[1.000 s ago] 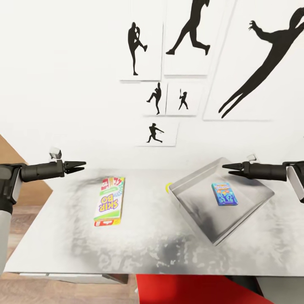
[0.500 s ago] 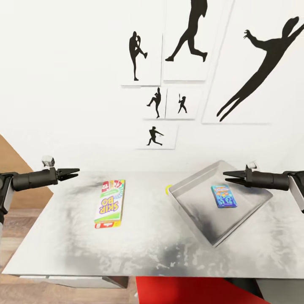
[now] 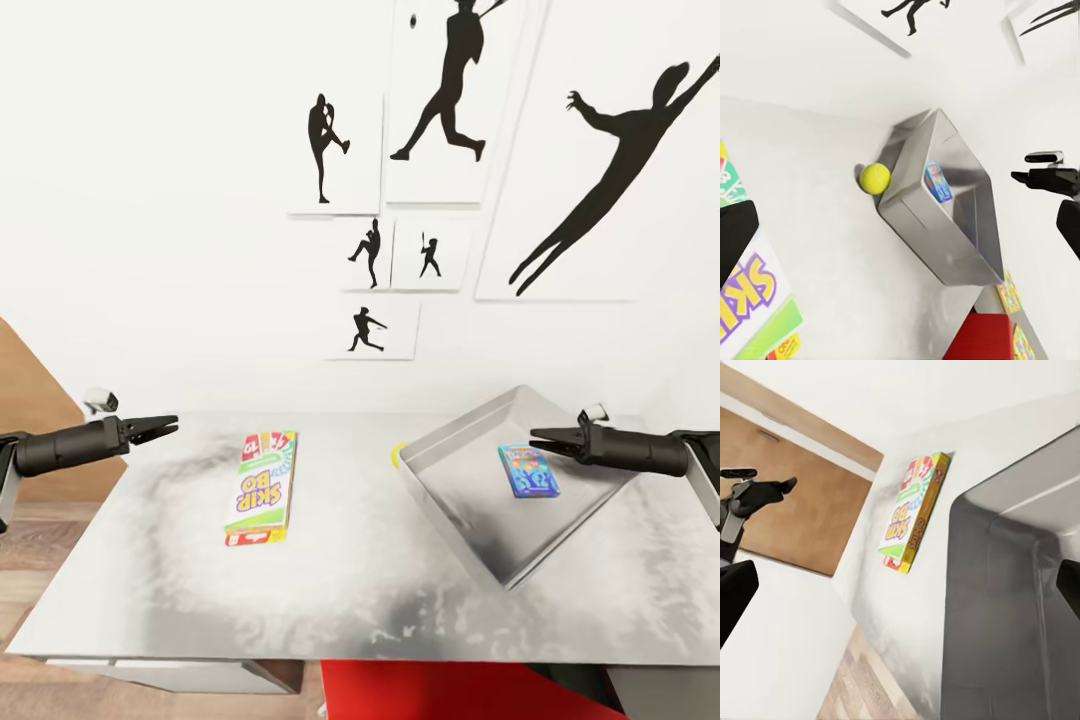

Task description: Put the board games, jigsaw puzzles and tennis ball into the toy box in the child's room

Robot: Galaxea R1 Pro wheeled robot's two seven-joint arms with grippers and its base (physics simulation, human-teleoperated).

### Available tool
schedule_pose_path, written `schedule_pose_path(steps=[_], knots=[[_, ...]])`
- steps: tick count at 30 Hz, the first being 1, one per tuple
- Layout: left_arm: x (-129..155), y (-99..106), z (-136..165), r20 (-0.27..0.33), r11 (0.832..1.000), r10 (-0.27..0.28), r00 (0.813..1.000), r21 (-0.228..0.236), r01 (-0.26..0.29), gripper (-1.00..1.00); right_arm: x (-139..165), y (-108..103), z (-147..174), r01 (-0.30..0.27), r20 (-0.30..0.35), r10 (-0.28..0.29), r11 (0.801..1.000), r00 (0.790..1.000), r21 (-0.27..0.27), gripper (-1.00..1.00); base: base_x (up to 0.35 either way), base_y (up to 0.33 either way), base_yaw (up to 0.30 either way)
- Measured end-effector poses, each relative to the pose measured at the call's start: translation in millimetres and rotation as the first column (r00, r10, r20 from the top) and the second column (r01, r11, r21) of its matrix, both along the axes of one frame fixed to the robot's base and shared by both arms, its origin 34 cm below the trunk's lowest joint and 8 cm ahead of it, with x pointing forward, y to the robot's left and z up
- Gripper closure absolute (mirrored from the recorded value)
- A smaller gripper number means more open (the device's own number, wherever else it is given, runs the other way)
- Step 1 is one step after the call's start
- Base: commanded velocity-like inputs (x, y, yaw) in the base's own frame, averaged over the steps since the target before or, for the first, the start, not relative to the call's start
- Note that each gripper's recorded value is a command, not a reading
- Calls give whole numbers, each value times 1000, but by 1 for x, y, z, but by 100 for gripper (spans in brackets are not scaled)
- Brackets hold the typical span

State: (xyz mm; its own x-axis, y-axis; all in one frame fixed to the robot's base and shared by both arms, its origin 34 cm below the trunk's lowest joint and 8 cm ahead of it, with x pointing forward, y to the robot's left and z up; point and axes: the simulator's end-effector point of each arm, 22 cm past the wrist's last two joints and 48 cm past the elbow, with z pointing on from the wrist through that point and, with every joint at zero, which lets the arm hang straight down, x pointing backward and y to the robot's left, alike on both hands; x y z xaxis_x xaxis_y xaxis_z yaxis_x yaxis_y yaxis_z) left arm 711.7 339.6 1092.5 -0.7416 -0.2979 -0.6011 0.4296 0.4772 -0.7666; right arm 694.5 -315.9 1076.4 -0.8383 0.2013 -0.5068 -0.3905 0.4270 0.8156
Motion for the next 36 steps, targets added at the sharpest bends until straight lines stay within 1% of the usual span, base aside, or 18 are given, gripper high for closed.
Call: schedule_pose_path(steps=[6, 16, 26, 36], knots=[[-1, 4, 7, 16, 1000, 12, 1000, -4, -12, -100, -4, 1, 4, -8, 29, 7, 1000, 1000, 9, -100, -29, 4, 0], [-3, 6, 18, 34, 1000, 17, 999, -4, -17, -100, -4, 4, 25, -8, 79, 3, 998, 997, 63, -100, -66, 53, -36], [-5, 6, 28, 51, 1000, 18, 999, -5, -18, -100, -6, 4, 37, -9, 103, 1, 997, 995, 77, -100, -11, 10, -104], [-8, 13, 39, 69, 1000, 24, 997, 8, -25, -100, -7, 5, 46, -10, 118, 0, 997, 993, 82, -100, -1, 1, -124]])
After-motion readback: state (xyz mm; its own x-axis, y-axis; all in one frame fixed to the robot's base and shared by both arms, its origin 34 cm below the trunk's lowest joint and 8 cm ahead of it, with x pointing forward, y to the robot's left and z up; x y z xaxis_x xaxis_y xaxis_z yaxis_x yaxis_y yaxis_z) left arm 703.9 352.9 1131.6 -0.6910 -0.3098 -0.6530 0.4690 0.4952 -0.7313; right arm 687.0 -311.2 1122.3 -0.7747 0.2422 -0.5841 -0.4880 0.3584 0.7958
